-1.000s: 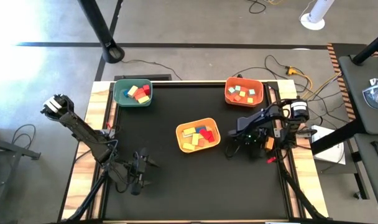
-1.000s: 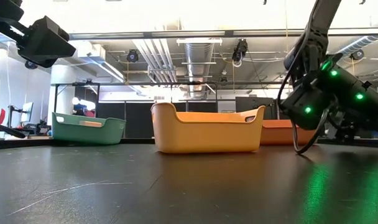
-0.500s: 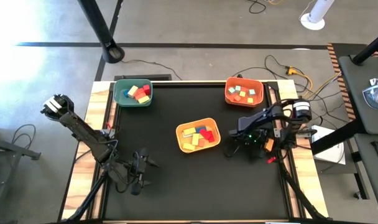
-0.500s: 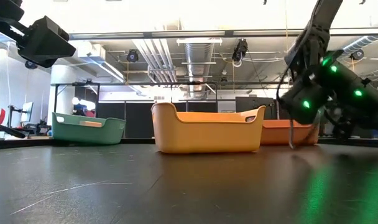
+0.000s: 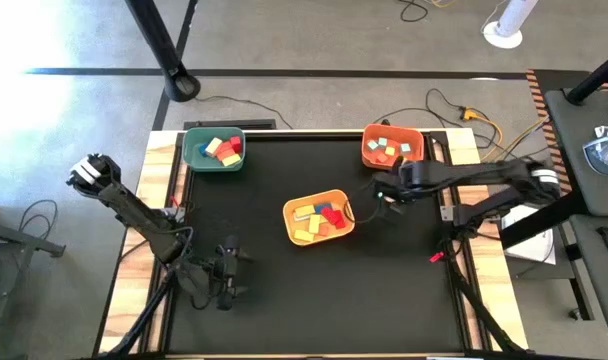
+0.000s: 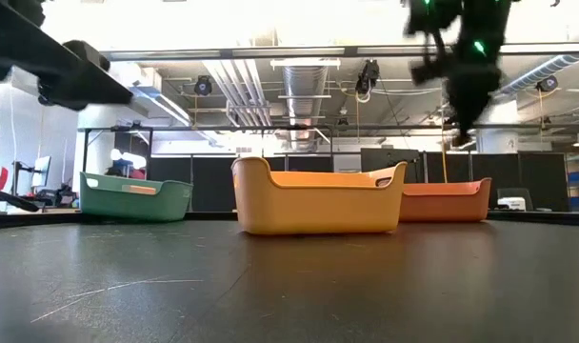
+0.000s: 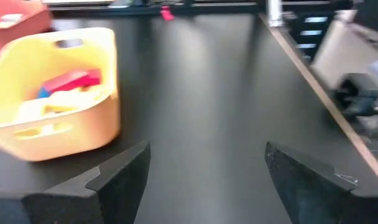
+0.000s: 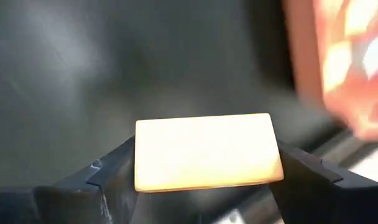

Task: Sort blocks by size
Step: Put the yellow thick block into the blue bin

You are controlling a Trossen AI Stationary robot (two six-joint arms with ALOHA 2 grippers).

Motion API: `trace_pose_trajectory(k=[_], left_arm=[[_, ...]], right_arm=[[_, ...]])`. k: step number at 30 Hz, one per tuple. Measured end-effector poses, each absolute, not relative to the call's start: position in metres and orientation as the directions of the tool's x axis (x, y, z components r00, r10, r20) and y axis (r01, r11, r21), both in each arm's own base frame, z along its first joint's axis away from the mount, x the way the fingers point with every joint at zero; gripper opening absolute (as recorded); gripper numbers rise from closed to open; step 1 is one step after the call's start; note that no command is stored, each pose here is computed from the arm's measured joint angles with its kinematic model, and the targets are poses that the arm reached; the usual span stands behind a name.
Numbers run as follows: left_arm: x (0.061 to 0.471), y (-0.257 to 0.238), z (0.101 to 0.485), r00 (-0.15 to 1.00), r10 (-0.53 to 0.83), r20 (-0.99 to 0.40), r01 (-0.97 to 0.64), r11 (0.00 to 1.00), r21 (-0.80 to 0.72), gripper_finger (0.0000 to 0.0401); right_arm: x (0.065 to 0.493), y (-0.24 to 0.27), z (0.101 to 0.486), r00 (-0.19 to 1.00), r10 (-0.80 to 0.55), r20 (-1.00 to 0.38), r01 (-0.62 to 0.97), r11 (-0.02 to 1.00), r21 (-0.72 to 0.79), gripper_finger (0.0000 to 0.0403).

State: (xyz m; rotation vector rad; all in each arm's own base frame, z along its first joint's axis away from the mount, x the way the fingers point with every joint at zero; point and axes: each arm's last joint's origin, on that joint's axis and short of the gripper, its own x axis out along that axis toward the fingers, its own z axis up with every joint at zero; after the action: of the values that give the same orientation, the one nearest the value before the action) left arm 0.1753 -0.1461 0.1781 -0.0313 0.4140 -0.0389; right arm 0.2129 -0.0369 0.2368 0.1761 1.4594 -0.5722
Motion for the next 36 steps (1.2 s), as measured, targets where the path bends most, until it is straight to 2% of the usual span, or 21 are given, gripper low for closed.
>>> trace_pose_trajectory(k=[3, 6, 11, 16, 19, 21, 23, 26, 31, 36], left_arm=[[0.183, -0.140, 0.172, 0.911, 0.037, -0.410, -0.049, 0.999, -0.019, 0.0303], [0.193, -0.126, 0.169, 0.901, 0.108, -0.420, -0.133, 0.991, -0.032, 0.0303], [0.204, -0.091, 0.176, 0.874, 0.172, -0.455, -0.209, 0.977, -0.031, 0.0303], [0.208, -0.058, 0.195, 0.877, 0.278, -0.393, -0.262, 0.960, 0.094, 0.0303], [0.209, -0.056, 0.215, 0.929, 0.267, -0.258, -0.232, 0.960, 0.158, 0.0303], [0.208, -0.060, 0.234, 0.948, 0.260, -0.185, -0.216, 0.949, 0.228, 0.0303], [0.203, -0.064, 0.249, 0.939, 0.308, -0.156, -0.243, 0.910, 0.335, 0.0303], [0.195, -0.067, 0.264, 0.919, 0.365, -0.151, -0.264, 0.852, 0.453, 0.0303], [0.187, -0.065, 0.268, 0.954, 0.253, -0.163, -0.149, 0.868, 0.473, 0.0303], [0.184, -0.061, 0.266, 0.918, 0.360, -0.164, -0.213, 0.800, 0.561, 0.0303]], right_arm=[[0.225, -0.037, 0.259, 0.294, -0.299, -0.908, 0.437, 0.887, -0.151, 0.0285], [0.240, -0.038, 0.269, 0.482, -0.315, -0.817, 0.361, 0.922, -0.143, 0.0283], [0.273, -0.046, 0.271, 0.664, -0.333, -0.670, 0.280, 0.941, -0.190, 0.0281], [0.318, -0.047, 0.268, 0.861, -0.170, -0.479, 0.134, 0.985, -0.109, 0.0281], [0.342, -0.049, 0.268, 0.954, -0.046, -0.297, 0.062, 0.997, 0.047, 0.0281], [0.354, -0.050, 0.268, 0.983, 0.033, -0.179, -0.004, 0.987, 0.158, 0.0280], [0.364, -0.053, 0.270, 0.992, 0.063, -0.110, -0.036, 0.972, 0.231, 0.0280], [0.381, -0.062, 0.267, 0.991, 0.084, -0.109, -0.047, 0.951, 0.306, 0.0280], [0.416, -0.083, 0.248, 0.970, 0.212, -0.115, -0.116, 0.828, 0.549, 0.0282], [0.439, -0.089, 0.237, 0.949, 0.297, -0.108, -0.167, 0.761, 0.628, 0.0280]])
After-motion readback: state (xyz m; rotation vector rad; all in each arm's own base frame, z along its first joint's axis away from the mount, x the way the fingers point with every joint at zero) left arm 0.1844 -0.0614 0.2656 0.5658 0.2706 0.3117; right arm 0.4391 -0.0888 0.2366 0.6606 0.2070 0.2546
